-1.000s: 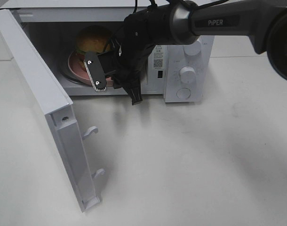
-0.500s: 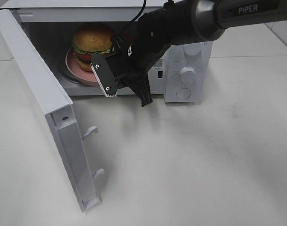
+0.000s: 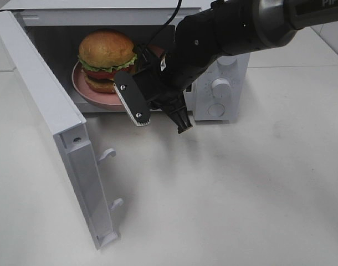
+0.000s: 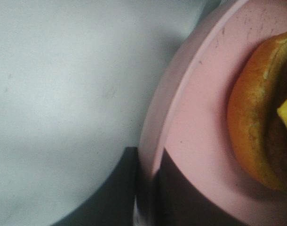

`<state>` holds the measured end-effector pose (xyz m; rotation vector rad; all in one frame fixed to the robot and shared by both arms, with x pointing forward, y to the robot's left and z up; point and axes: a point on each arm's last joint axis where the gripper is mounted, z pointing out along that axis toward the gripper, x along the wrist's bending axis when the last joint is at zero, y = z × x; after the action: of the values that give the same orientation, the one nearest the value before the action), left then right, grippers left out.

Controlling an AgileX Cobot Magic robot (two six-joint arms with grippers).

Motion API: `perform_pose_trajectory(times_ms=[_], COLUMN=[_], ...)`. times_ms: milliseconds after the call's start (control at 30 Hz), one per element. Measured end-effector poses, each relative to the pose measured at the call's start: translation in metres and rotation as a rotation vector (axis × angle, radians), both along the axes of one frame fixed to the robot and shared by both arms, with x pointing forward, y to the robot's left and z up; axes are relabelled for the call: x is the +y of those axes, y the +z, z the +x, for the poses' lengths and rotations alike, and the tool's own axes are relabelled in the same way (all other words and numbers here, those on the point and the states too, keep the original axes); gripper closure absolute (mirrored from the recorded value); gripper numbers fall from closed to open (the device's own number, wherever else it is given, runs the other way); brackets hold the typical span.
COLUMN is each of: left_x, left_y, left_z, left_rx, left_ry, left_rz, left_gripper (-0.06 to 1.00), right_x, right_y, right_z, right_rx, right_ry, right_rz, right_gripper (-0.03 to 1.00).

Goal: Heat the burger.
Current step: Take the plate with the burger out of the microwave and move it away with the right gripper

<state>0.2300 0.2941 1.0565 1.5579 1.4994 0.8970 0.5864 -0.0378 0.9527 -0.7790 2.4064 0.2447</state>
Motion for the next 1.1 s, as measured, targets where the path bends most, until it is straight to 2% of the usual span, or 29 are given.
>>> perform_pose_trajectory(times_ms=[500,1100], left_x=[0.000,0.000], left_y=[0.000,0.000], left_z=[0.000,0.000], left_rx=[0.000,0.000], left_ry=[0.000,0.000], left_rz=[0.000,0.000], left_gripper=[-0.03,-0.03], right_x=[-0.022,-0.071], right_y=[0.006,0.020], right_z=[-0.048,-0.109], right_rx=[0.039,0.083], right_ry=[0.031,-0.005], right_rz=[-0.001,0.011], right_gripper=[0.88,0.88])
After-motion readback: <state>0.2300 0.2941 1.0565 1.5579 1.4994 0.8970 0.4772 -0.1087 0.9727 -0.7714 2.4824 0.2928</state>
